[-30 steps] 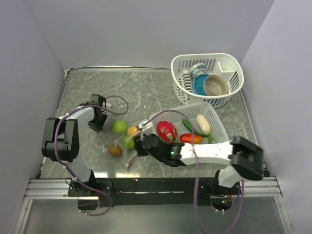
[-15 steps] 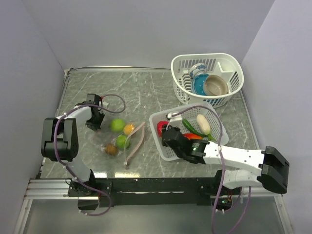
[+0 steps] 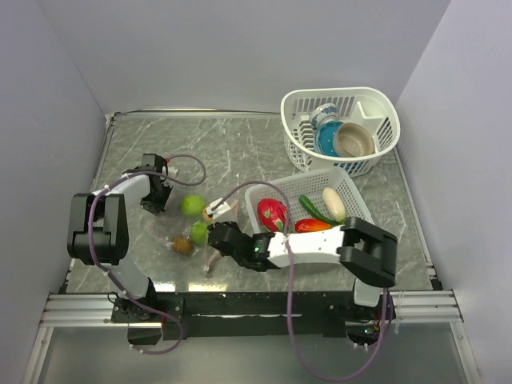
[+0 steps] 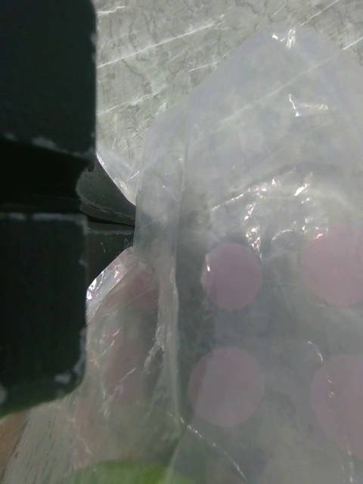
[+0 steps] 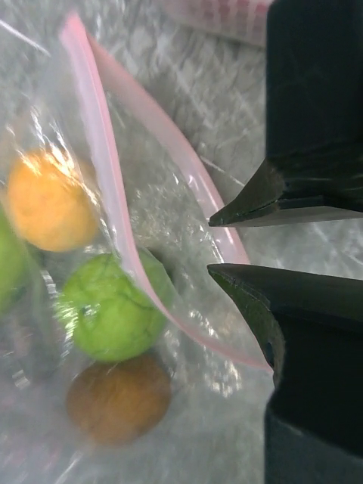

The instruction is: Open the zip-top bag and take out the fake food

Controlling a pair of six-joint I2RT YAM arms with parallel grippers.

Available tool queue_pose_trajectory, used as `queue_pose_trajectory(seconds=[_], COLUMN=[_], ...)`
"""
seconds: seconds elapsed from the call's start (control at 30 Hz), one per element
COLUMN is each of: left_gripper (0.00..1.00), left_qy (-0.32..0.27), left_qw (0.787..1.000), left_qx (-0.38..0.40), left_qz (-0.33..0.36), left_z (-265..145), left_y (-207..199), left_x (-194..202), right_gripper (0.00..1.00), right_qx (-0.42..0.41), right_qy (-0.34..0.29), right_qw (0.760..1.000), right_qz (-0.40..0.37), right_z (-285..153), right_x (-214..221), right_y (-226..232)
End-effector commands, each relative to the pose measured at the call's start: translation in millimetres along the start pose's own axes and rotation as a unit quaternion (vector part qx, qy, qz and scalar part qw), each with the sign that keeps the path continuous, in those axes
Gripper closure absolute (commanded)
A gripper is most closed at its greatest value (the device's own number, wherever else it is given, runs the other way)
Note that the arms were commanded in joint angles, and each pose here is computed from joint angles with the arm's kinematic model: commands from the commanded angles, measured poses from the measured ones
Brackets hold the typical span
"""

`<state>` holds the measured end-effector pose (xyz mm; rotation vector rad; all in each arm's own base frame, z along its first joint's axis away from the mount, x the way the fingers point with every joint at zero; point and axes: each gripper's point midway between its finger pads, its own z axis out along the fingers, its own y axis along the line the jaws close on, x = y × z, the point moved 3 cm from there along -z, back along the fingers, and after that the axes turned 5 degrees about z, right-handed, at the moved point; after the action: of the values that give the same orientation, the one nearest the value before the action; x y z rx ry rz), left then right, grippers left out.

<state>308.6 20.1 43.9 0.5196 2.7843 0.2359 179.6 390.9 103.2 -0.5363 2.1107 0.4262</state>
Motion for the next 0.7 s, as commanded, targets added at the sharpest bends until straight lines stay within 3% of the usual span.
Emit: queue_pose_trajectory(seconds=[0.0,0.13,0.3,0.4,0.67], left_gripper=[0.99,0.99,0.99,0.99,0.99], left_qy=[0.020,0.020,0.020,0.023,0.025], left_qw=[0.999,0.999,0.999,0.999,0.999], left_qx=[0.027,0.030,0.037,0.037,0.041], left_qz=[0.007,0.005,0.004,0.003,0.006], left_z=[7.6,8.3,8.1,8.3,8.1], left_y=[-10.2,-9.6,-11.4,-11.8,-15.6], left_x=[13.0,10.4,8.3,9.1,12.8], right_gripper=[0.66,0.54,0.22,0.16,0.13], right_qx=[-0.012,-0.023,-0.038,-0.052,-0.053], right_qy=[-0.009,0.001,-0.005,-0.019,-0.044], right_qw=[1.000,1.000,0.999,0.998,0.997], right_qz=[-0.011,-0.021,-0.025,-0.021,-0.025], right_z=[16.9,31.6,45.2,50.8,64.7], right_x=[-1.4,8.2,7.7,-0.8,-21.5], right_y=[11.3,19.5,31.4,42.0,54.4])
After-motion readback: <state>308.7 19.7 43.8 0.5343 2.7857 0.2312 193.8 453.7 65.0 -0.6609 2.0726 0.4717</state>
